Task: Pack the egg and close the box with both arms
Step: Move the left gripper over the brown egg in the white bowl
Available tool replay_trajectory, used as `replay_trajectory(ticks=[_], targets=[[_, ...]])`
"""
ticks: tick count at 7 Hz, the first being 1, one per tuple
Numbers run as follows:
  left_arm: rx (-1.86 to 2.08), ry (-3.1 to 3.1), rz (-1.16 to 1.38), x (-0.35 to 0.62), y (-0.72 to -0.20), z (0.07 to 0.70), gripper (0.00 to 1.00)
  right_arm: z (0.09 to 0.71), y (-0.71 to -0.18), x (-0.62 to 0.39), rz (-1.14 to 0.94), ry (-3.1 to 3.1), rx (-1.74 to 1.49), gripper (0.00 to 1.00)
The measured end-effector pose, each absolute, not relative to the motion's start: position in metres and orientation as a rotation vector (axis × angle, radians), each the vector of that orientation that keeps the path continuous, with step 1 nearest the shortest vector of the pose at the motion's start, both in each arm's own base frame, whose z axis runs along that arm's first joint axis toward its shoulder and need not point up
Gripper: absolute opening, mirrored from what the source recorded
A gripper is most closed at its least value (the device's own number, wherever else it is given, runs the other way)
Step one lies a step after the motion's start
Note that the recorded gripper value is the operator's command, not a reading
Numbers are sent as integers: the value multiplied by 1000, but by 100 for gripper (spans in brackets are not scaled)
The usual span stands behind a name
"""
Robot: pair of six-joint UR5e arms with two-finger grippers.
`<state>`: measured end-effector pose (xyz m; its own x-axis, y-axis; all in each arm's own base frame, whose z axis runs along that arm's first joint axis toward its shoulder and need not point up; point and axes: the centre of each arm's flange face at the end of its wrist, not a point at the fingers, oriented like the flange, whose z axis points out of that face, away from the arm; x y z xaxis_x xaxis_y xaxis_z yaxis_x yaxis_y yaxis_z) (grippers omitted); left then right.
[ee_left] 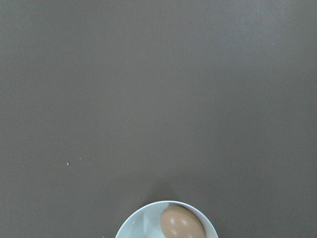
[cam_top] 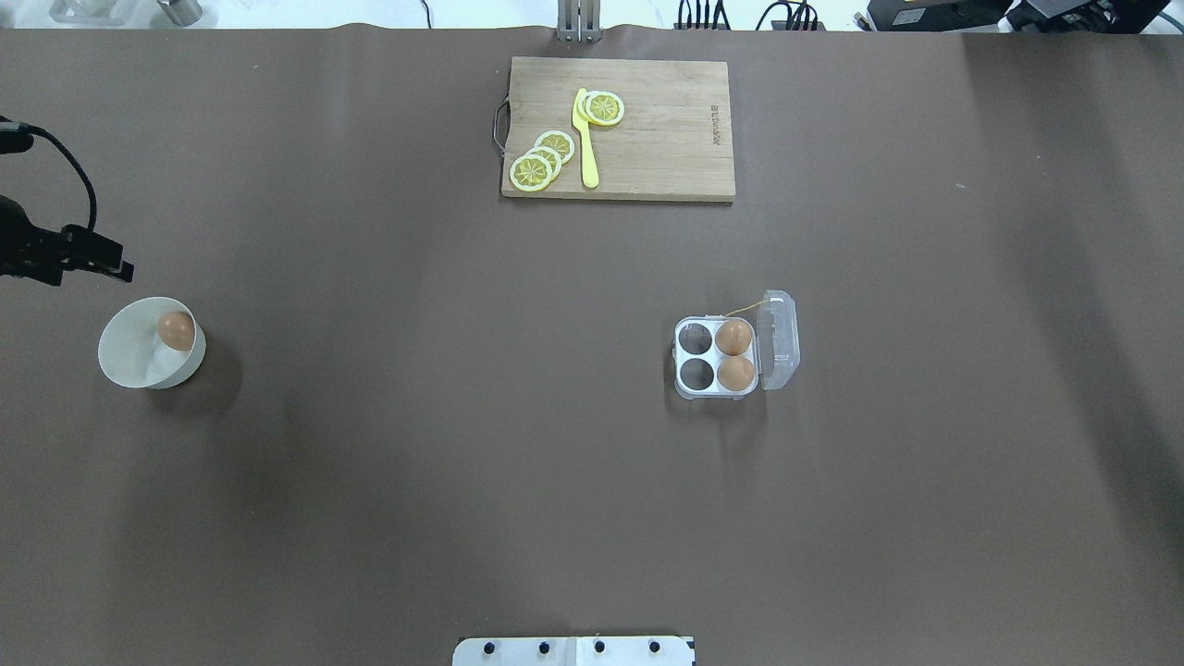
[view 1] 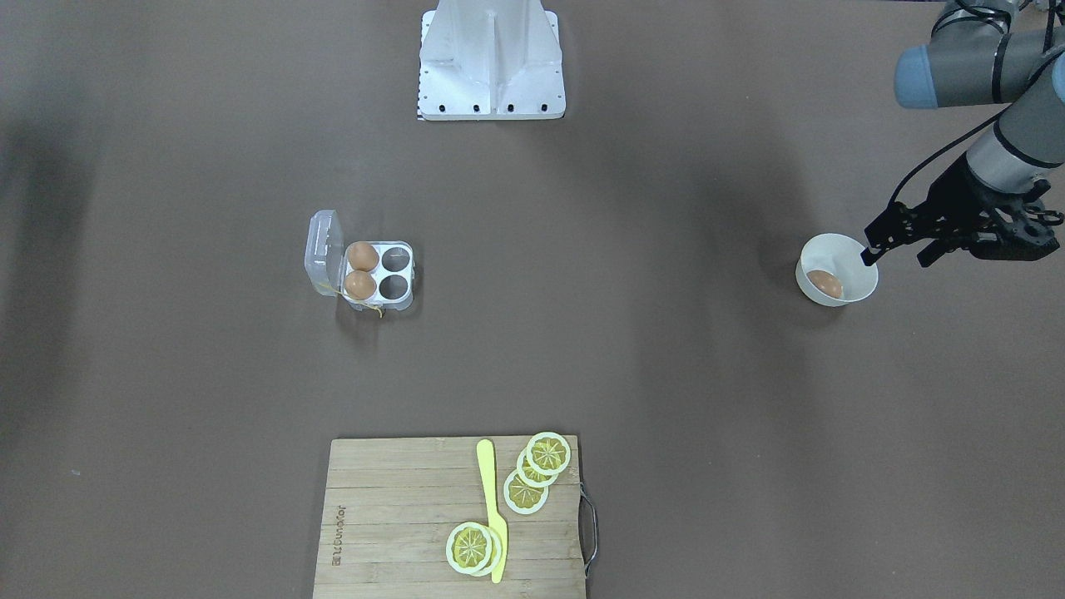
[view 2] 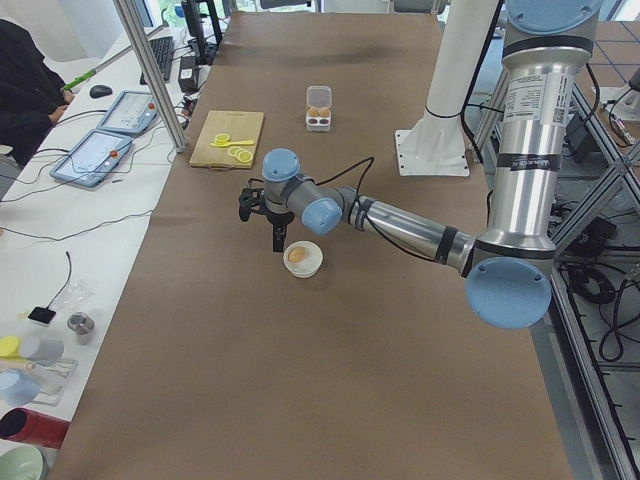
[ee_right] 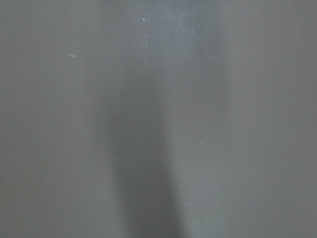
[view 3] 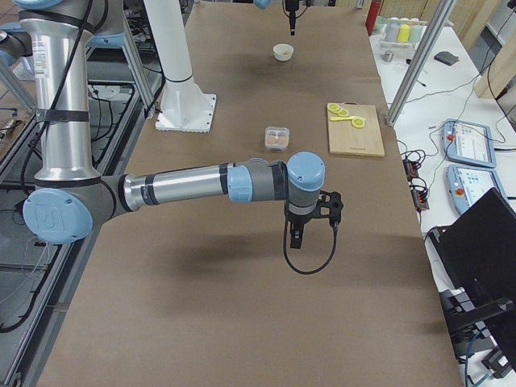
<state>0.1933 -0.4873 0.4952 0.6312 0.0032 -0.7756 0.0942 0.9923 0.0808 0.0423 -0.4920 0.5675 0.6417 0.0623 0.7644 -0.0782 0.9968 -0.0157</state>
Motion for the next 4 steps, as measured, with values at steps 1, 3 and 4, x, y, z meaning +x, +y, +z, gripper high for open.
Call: replay_trajectory(ticks=[1,3,4], targets=[[114,862,-52,208,-485,502,92,567,-492,42,80,-876,18,100],[99,826,-60,222,-488,521,92,567,-491,42,81,-880,17,100],[90,822,-61,228,-489,526,92,567,-491,42,80,-883,17,100]])
